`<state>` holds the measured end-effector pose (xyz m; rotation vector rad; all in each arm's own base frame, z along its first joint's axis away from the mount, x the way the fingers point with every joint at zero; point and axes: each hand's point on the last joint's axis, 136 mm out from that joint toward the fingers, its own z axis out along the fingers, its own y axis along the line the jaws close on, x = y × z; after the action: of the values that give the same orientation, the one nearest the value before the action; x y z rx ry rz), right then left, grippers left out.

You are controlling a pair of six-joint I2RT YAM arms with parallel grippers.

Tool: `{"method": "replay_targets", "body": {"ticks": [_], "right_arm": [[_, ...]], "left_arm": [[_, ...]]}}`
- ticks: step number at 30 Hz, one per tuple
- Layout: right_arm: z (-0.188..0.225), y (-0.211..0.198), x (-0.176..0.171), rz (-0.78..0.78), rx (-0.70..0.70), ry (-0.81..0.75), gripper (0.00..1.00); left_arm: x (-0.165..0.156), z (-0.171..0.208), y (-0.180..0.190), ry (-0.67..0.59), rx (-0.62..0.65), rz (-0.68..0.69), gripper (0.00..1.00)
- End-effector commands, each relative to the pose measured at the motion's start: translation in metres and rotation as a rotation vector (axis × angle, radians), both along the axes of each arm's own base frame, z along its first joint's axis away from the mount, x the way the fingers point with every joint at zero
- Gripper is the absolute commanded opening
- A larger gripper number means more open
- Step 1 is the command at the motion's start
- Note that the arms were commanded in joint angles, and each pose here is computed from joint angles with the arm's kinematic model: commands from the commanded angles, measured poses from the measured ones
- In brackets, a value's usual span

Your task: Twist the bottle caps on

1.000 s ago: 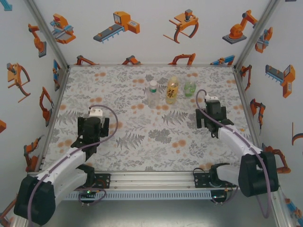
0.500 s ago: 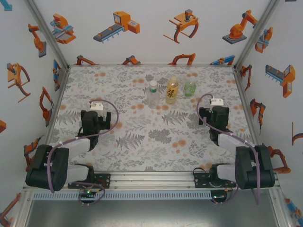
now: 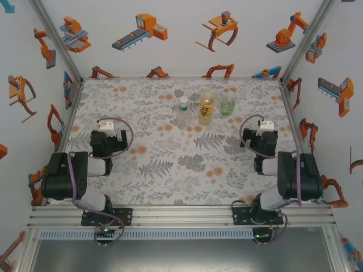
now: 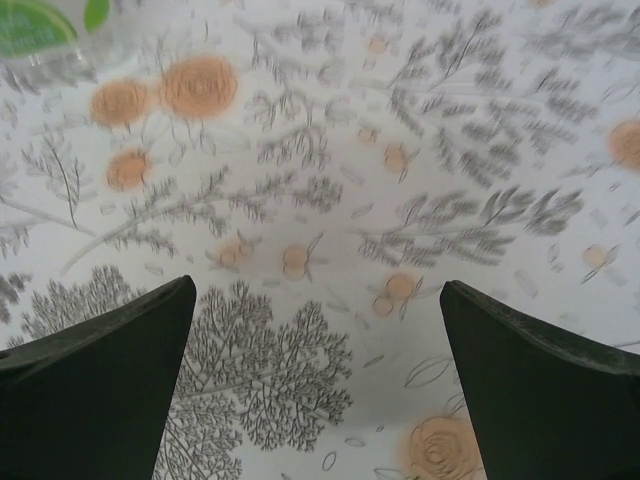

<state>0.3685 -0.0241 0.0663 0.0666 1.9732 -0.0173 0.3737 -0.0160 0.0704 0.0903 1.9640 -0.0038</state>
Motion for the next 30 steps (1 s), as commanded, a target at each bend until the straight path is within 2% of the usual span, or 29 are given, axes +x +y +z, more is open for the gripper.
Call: {"method": "replay_targets", "body": {"ticks": [1,4,6,30], "right_arm": [[0.029,-0.001,0.009,-0.007,0.031,-0.137,1.0],[0.025,-0.001,0.019,-0.006,0.041,-0.082,1.0],[0.022,-0.003,0.025,-0.015,0.04,-0.037,1.0],[0.023,0.007,0.026,0.048,0.041,-0.038,0.99]], "left_arm": [[0.019,0.022,-0.002,-0.057,-0.042,-0.001,0.97],[0.025,0.018,0.014,-0.014,-0.051,0.094,0.97],[0.025,0.018,0.015,-0.006,-0.048,0.096,0.97],[0.024,0.018,0.014,-0.012,-0.046,0.095,0.97]]}}
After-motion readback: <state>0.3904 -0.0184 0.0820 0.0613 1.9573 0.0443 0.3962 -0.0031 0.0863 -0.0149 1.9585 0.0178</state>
